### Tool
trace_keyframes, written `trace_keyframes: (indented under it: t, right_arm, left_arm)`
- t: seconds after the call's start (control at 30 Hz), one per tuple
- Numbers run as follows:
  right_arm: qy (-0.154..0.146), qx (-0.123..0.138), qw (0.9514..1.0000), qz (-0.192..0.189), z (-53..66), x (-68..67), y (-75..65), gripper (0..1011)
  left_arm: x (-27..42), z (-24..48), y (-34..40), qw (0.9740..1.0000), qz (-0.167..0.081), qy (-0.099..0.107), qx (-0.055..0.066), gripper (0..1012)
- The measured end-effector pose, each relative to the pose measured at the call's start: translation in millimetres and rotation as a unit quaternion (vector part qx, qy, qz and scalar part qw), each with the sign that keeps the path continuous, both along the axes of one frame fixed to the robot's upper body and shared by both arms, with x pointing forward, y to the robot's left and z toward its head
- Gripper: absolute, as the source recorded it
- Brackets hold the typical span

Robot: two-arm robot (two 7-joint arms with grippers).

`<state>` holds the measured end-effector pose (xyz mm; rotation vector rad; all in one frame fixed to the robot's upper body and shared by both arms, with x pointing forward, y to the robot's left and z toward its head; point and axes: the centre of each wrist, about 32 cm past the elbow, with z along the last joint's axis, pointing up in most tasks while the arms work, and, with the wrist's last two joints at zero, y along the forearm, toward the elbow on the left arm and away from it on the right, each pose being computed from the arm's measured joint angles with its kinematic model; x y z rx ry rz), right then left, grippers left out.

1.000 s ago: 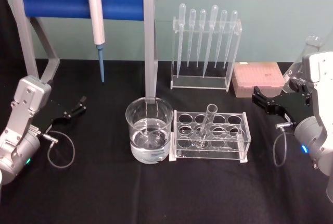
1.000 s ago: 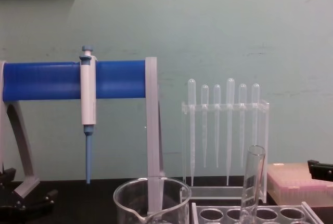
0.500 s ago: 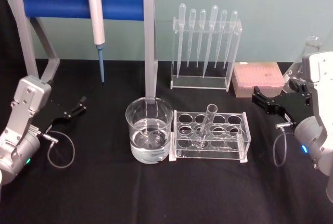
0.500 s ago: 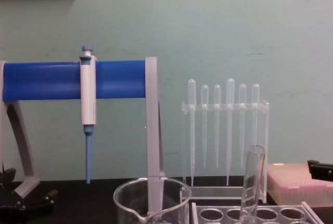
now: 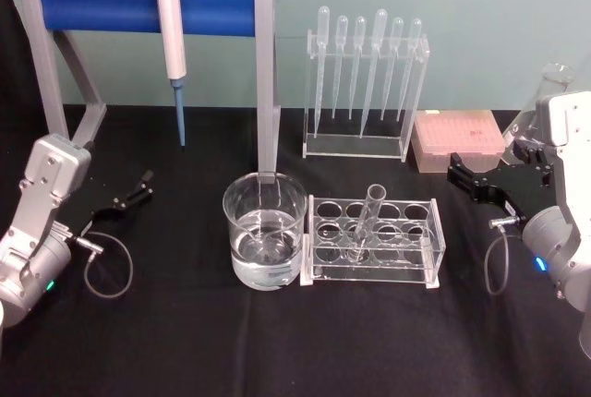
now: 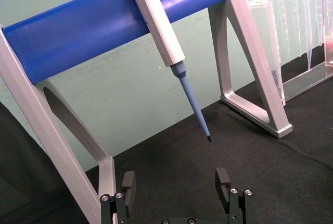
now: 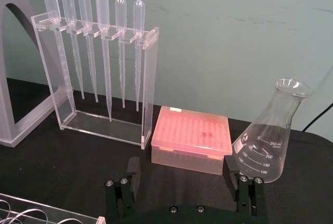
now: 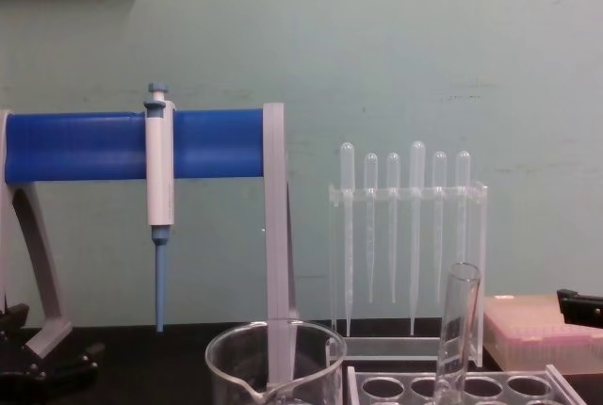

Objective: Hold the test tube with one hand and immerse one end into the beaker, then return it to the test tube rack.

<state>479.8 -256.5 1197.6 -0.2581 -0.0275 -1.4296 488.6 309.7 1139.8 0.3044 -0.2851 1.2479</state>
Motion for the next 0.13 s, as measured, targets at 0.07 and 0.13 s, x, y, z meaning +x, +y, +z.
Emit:
trace_keyframes:
  t: [0.07,0.13]
  right_arm:
    - [0.0,0.0,1.0,0.0,0.0,0.0,0.0,1003]
    - [0.0,0.0,1.0,0.0,0.0,0.0,0.0,1003]
  left_arm:
    - [0.0,0.0,0.0,1.0,0.0,0.0,0.0,1000]
    - [0.0,0.0,0.0,1.0,0.0,0.0,0.0,1000]
